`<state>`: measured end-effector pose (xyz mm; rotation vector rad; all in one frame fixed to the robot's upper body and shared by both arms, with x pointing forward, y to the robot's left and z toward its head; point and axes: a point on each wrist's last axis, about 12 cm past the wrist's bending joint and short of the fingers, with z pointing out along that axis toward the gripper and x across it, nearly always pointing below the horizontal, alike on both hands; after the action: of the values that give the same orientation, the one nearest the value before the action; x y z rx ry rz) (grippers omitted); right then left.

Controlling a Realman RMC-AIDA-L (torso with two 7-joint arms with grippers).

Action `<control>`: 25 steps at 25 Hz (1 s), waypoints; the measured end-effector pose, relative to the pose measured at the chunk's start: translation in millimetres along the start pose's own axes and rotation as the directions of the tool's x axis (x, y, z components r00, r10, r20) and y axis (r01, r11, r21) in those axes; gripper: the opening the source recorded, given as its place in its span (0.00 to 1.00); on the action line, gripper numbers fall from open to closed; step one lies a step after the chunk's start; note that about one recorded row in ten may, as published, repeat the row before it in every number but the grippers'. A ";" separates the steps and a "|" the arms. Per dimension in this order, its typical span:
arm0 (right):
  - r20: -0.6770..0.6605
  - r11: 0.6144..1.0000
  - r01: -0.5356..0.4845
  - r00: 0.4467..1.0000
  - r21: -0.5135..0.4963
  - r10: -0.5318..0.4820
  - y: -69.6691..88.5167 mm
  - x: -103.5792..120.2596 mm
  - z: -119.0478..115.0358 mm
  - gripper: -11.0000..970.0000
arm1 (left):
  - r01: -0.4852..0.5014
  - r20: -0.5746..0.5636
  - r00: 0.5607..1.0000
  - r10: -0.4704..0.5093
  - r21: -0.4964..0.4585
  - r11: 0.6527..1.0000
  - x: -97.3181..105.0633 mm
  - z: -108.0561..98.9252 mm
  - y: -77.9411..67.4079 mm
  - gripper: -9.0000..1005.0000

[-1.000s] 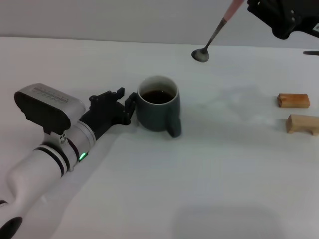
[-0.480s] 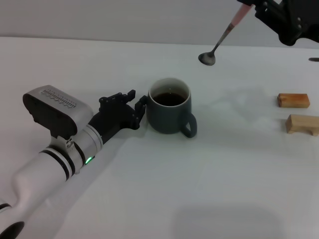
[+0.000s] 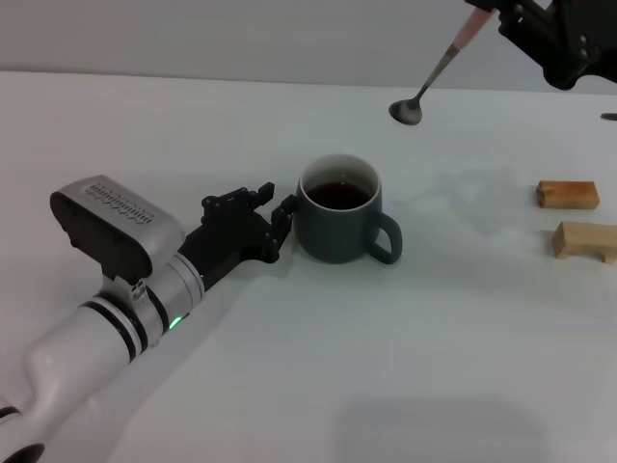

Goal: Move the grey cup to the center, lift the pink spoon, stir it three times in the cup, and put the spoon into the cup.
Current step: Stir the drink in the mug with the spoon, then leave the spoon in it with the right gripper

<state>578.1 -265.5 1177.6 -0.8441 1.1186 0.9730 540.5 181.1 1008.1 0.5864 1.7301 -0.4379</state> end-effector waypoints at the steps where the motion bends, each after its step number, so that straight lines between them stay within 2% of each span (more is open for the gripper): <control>1: -0.001 1.000 0.001 1.000 0.001 -0.001 -0.1 0.1 0.0 0.11 | 0.000 0.004 1.000 0.000 0.003 1.000 0.1 -0.7 -0.6 0.31; 13: -0.019 0.999 0.001 1.000 0.036 0.000 -3.0 3.5 -1.3 0.11 | 0.001 0.030 1.000 -0.003 0.076 0.997 -2.0 -0.9 -18.3 0.31; 25: -0.041 0.997 -0.001 0.999 0.083 0.005 -7.8 7.3 0.1 0.11 | 0.017 0.039 0.999 -0.019 0.060 0.998 3.3 -9.6 -16.9 0.31</control>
<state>586.5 -266.8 1171.1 -0.7979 1.1876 0.9088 522.3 173.6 1006.8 0.6014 1.6904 -0.5124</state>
